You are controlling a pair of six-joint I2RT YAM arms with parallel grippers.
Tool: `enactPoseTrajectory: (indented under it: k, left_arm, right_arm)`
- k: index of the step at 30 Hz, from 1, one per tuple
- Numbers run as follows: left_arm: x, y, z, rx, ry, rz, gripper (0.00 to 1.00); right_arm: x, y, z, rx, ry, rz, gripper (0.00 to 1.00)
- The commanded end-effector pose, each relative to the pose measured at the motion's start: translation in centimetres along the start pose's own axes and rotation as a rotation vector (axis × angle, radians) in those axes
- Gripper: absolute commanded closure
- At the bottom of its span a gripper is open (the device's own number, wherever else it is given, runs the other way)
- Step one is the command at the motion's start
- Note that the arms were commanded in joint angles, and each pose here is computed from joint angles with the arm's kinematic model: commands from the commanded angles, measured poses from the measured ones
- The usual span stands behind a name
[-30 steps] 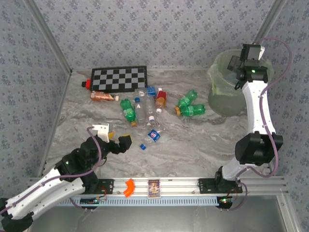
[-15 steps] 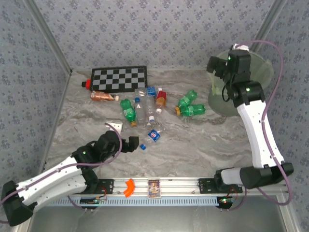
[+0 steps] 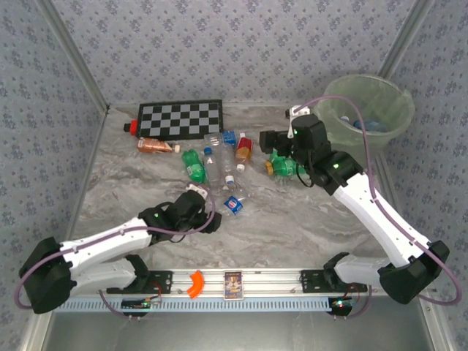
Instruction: Put the plastic bottles in the bin
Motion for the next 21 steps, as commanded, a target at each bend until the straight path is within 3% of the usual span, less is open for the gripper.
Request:
enactPoseTrajectory:
  k: [1,7,18,21]
  left_arm:
    - [0.3,-1.0,-1.2,0.052,0.045,0.015,0.18]
    - [2.2,-0.3,-1.7,0.066,0.065,0.086,0.29]
    - [5.7,0.0,-2.6,0.107,0.066,0.181,0.32]
    - [6.5,0.2,-2.8,0.113,0.065,0.196,0.37]
  right_arm:
    - [-0.8,-0.2,1.0,0.027,-0.058,-0.044,0.00]
    - [-1.9,1.2,2.2,0.012,-0.127,-0.025,0.00]
    - [-2.6,4.3,2.4,0.004,-0.192,0.013,0.00]
    - [-2.6,4.6,2.2,0.001,-0.181,0.022,0.00]
Point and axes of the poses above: each hand's point on the last joint's axis, 136 mm out from that joint toward the fingers, its own x axis out along the fingers, its own z axis along the line the jaws close on, y = z × x, the point moved 8 cm from there along -x, back along the fingers
